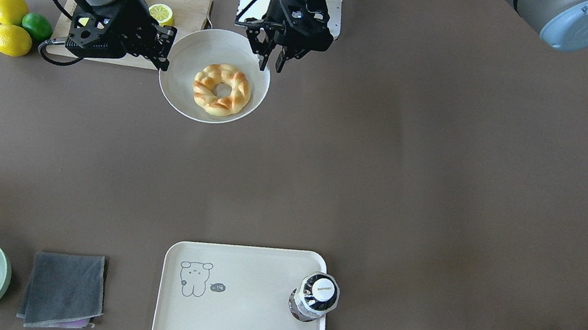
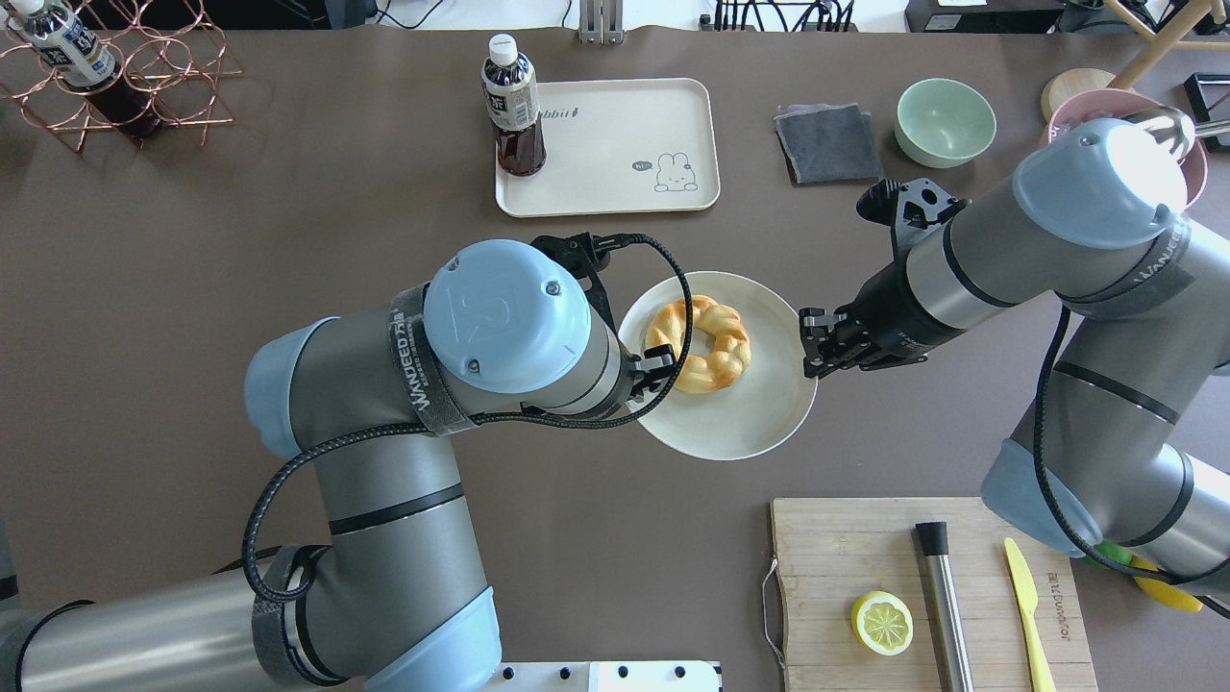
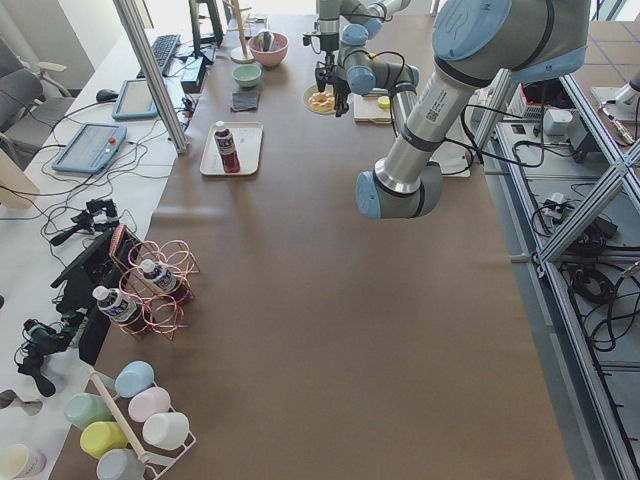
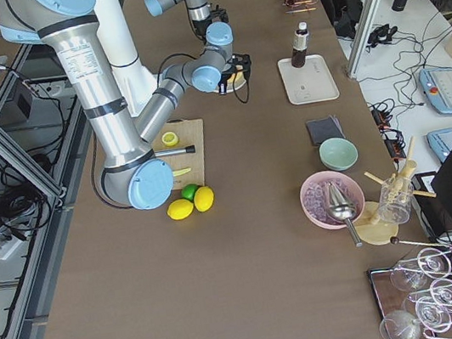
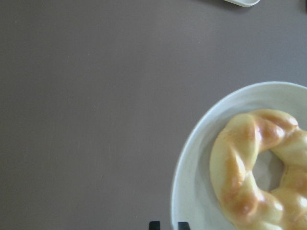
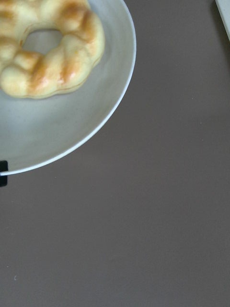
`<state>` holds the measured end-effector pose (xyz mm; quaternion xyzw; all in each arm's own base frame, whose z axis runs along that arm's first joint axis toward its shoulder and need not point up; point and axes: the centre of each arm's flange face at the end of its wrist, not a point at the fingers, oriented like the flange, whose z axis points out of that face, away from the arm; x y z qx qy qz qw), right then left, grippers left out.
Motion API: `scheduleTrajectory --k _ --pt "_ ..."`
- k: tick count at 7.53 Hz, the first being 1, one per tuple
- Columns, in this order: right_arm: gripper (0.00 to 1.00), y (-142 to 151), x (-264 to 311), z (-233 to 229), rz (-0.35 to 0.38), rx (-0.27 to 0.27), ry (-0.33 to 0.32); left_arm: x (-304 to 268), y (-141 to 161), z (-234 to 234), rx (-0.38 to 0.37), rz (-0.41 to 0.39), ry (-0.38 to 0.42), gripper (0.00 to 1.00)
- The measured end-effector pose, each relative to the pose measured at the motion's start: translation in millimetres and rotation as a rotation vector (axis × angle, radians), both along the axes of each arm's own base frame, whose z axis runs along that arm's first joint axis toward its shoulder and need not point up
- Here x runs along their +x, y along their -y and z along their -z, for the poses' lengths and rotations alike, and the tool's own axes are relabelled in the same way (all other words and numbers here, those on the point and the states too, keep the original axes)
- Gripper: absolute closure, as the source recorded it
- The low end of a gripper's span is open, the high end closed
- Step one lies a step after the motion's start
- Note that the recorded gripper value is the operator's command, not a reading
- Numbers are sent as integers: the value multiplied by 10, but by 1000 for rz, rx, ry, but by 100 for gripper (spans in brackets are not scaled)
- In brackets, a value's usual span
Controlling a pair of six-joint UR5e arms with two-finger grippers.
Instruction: Place donut on tray
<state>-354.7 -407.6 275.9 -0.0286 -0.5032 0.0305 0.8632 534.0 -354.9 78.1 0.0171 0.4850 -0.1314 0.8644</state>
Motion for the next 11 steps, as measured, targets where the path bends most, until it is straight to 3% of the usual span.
scheduleTrajectory --k 2,4,6,8,11 --pt "100 19 25 11 -3 0 3 -114 -8 -11 26 -10 -8 2" --pt "100 68 4 -9 -10 -3 -4 -604 5 -171 103 -41 -24 2" --pt "100 354 4 -106 -53 -28 -30 -1061 215 -450 130 -67 -8 2" --pt "100 1006 -144 -142 -132 -96 -67 -1489 369 -799 164 -96 27 2" --pt "100 2120 -489 -60 -210 -174 -134 -2463 834 -1511 227 -139 107 2"
